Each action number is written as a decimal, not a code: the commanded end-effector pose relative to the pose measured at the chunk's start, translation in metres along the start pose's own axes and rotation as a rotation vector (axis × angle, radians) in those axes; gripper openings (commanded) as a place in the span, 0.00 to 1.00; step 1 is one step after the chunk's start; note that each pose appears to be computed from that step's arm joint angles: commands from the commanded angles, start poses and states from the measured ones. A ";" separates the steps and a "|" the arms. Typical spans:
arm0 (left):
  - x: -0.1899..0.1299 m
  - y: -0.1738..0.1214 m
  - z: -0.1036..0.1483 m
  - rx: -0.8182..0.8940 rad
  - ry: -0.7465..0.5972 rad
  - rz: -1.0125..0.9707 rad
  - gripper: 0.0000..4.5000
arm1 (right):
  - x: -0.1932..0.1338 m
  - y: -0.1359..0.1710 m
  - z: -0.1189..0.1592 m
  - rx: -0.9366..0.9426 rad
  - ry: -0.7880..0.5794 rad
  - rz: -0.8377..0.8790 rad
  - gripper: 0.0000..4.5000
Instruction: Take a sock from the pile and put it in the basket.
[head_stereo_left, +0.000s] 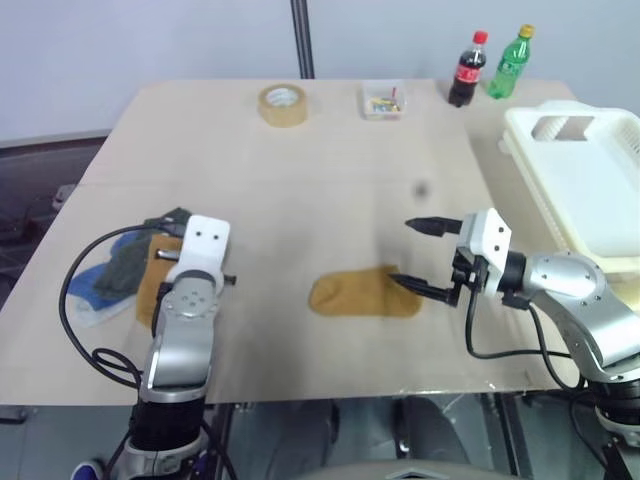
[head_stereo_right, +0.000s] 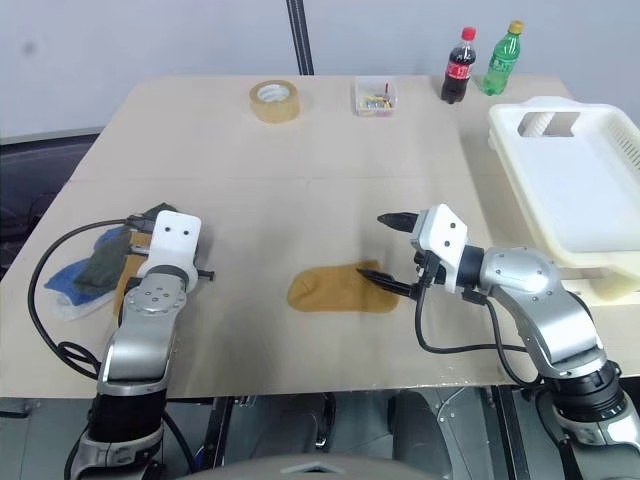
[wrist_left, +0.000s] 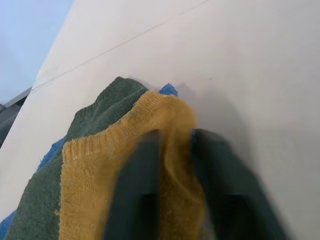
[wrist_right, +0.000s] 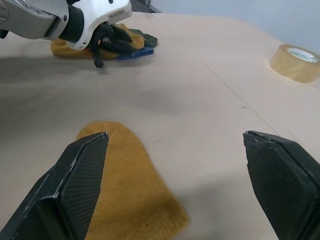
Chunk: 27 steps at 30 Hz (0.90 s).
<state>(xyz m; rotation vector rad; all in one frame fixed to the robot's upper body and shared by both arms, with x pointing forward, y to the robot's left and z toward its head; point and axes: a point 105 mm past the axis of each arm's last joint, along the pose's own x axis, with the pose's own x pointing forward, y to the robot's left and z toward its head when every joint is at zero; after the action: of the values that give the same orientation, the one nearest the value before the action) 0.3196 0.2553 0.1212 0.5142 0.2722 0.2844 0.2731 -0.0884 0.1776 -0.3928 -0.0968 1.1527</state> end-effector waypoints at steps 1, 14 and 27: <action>-0.005 0.009 0.013 -0.005 -0.064 0.034 0.01 | -0.003 -0.003 0.013 -0.048 -0.028 -0.012 1.00; -0.025 -0.051 0.066 -0.106 -0.249 -0.366 0.01 | -0.005 -0.004 0.014 -0.046 -0.021 -0.018 1.00; 0.043 -0.075 0.053 0.021 -0.087 -0.299 0.01 | -0.008 -0.004 0.015 -0.040 -0.009 -0.053 1.00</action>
<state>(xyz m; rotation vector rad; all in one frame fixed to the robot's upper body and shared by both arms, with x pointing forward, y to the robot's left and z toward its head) 0.3902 0.1512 0.1219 0.4914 0.2249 -0.1786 0.2732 -0.0906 0.1790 -0.3982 -0.0786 1.1230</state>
